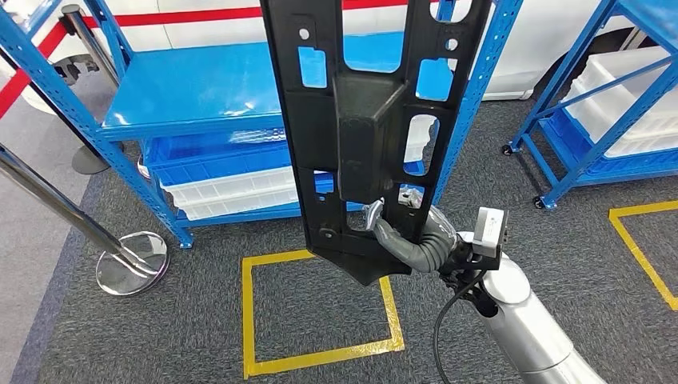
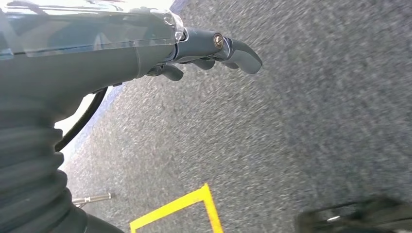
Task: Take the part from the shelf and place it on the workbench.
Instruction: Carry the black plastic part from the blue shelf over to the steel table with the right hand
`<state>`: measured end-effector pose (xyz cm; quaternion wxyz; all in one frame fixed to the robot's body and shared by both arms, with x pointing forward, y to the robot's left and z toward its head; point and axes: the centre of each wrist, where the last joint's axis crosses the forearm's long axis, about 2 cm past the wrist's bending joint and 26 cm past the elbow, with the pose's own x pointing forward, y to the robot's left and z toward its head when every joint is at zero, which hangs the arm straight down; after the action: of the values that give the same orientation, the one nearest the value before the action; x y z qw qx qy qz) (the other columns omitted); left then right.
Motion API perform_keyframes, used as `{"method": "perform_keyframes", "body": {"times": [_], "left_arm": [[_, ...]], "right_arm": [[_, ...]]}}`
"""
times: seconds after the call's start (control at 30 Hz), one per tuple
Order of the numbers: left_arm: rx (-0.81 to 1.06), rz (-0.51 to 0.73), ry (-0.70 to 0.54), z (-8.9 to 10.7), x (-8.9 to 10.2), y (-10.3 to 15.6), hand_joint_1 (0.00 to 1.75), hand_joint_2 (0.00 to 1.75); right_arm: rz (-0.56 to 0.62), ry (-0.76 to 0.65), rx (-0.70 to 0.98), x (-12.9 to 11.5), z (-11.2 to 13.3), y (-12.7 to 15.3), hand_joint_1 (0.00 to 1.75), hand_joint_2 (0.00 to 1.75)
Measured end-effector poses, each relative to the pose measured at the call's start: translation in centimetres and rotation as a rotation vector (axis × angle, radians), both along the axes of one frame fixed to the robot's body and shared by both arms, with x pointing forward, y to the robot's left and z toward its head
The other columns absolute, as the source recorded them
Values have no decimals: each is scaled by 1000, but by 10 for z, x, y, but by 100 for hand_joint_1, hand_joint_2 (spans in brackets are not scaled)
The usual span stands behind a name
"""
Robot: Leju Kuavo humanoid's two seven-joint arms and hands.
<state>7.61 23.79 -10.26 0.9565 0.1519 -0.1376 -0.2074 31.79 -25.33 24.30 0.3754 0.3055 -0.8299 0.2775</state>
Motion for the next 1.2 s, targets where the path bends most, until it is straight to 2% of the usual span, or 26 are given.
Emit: {"method": "perform_keyframes", "body": {"times": [0.53, 0.7, 1.2], "left_arm": [[-1, -45, -29, 1, 1, -4, 0, 175], [-3, -39, -28, 1, 0, -4, 0, 175], [-24, -83, 34, -1, -10, -9, 0, 175]], "right_arm": [[-5, 26, 5, -4, -7, 0, 175, 175], [-4, 21, -5, -1, -1, 0, 175, 175], [-35, 41, -32, -11, -8, -2, 175, 175]]}}
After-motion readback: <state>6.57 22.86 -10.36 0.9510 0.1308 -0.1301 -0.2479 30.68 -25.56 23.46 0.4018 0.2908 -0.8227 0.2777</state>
